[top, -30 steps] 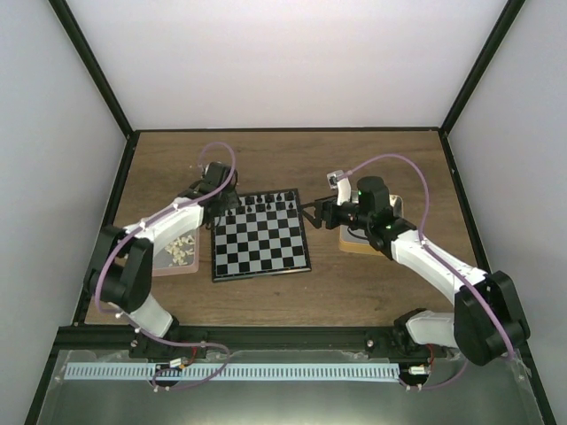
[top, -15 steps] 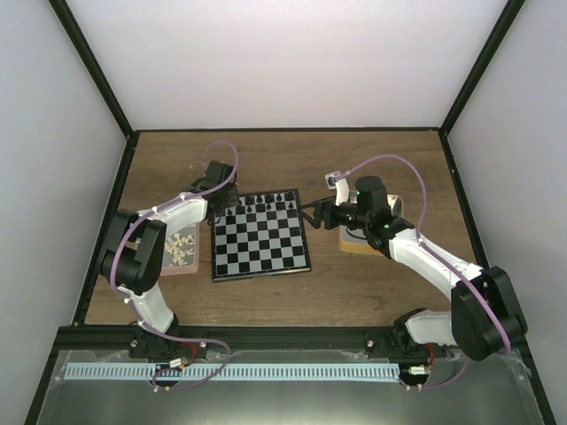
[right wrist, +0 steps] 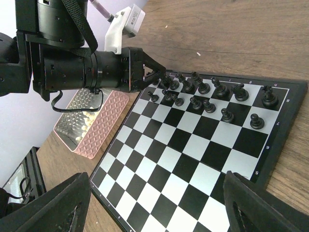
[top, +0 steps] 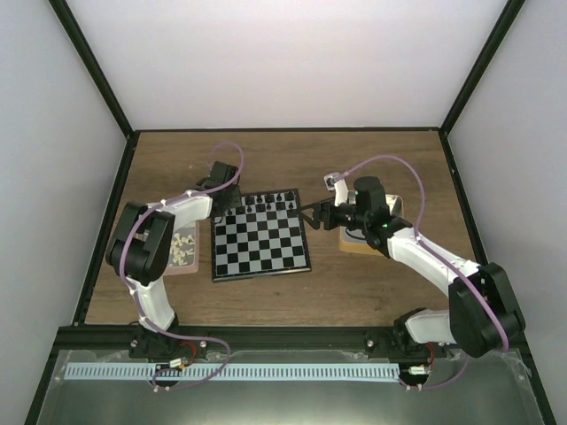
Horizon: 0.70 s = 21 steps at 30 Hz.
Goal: Set up the chess pieces on the board
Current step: Place the chess piece on the chessboard.
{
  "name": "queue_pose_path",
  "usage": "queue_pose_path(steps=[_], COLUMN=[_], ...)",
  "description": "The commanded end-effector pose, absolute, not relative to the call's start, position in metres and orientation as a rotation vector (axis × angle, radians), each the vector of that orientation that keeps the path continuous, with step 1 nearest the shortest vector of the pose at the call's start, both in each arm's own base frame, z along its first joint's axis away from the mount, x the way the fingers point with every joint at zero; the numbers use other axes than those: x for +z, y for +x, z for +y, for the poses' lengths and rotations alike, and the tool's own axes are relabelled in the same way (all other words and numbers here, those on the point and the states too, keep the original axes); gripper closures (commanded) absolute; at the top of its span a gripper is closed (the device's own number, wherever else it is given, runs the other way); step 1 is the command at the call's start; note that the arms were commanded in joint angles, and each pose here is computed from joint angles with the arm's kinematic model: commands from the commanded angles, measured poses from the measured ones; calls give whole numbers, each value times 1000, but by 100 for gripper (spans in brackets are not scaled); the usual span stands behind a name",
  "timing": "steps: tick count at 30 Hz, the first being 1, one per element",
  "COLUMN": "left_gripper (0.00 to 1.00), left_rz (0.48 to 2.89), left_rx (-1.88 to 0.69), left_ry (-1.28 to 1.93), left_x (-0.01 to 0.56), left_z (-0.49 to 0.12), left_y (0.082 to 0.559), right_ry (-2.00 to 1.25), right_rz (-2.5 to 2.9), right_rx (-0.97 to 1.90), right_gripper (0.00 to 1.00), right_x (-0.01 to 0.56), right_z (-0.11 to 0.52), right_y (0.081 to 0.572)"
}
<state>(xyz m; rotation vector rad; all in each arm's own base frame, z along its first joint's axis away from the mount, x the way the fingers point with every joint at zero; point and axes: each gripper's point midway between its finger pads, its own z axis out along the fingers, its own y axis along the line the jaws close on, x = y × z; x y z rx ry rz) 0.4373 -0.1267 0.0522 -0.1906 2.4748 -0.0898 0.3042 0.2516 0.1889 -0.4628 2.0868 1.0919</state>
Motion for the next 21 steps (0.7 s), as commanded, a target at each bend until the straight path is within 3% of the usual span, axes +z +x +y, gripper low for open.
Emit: queue_pose_path(steps=[1,21], left_gripper=[91,83], left_rz=[2468,2461], left_rx=[-100,-100], left_ry=[-161,-161], left_x=[52,68], left_z=[-130,-128], left_y=[443,438], right_ry=[-493,-463], right_rz=[2066,2057], right_rx=[1100,1092], right_gripper=[23,24], right_x=[195,199], right_z=[257,254], right_y=[303,305])
